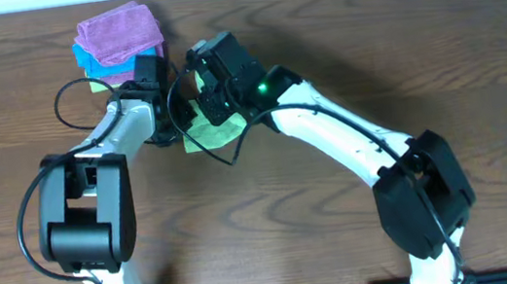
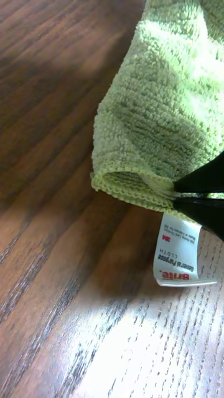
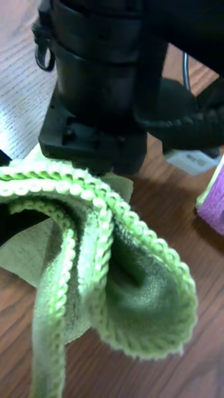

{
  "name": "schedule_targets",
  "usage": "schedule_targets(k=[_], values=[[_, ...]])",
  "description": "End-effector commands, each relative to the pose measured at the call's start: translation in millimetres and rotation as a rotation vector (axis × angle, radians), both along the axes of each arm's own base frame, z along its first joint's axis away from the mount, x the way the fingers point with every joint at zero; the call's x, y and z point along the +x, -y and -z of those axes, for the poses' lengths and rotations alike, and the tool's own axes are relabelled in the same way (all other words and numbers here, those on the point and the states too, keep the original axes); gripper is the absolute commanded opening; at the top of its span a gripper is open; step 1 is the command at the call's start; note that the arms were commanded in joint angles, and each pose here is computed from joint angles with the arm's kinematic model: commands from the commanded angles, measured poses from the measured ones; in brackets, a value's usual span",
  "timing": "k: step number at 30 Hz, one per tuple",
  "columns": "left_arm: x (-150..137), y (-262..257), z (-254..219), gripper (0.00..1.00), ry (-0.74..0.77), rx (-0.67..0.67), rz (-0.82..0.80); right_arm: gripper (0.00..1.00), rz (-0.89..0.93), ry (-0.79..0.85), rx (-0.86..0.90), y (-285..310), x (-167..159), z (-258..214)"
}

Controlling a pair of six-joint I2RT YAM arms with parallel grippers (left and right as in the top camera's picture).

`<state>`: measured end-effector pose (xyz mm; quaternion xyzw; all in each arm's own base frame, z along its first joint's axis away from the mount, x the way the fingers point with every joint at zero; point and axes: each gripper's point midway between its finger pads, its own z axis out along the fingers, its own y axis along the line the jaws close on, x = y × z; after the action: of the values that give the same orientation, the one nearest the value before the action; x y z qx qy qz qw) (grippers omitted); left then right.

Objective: Fold the cloth

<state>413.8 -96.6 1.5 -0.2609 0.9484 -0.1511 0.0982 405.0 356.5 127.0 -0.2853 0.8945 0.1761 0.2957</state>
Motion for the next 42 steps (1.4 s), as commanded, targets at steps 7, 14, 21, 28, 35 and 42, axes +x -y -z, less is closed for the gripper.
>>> schedule_targets(k=[7,14,21,28,35,42], values=[[12.6,-27.4,-28.3,0.06,0.073,-0.027,-0.017,0.01,-0.066,0.002,-0.024,-20.7,-9.5,13.0],[15.8,-48.1,-63.2,0.06,0.149,-0.015,-0.026,0.01,-0.087,-0.026,-0.049,-28.7,-17.3,33.4],[19.0,-58.6,-92.8,0.06,0.228,0.005,-0.02,0.01,-0.115,-0.034,-0.057,-41.7,-26.1,47.3],[17.4,-79.1,-109.8,0.07,0.26,0.014,-0.058,0.01,-0.13,-0.031,-0.056,-51.4,-28.2,59.3],[9.5,-90.0,-119.5,0.07,0.261,0.022,-0.067,0.47,-0.132,-0.013,-0.038,-57.9,-24.3,62.0],[8.5,-91.5,-129.4,0.07,0.285,0.029,-0.061,0.74,-0.146,0.003,-0.024,-67.5,-26.4,51.4]])
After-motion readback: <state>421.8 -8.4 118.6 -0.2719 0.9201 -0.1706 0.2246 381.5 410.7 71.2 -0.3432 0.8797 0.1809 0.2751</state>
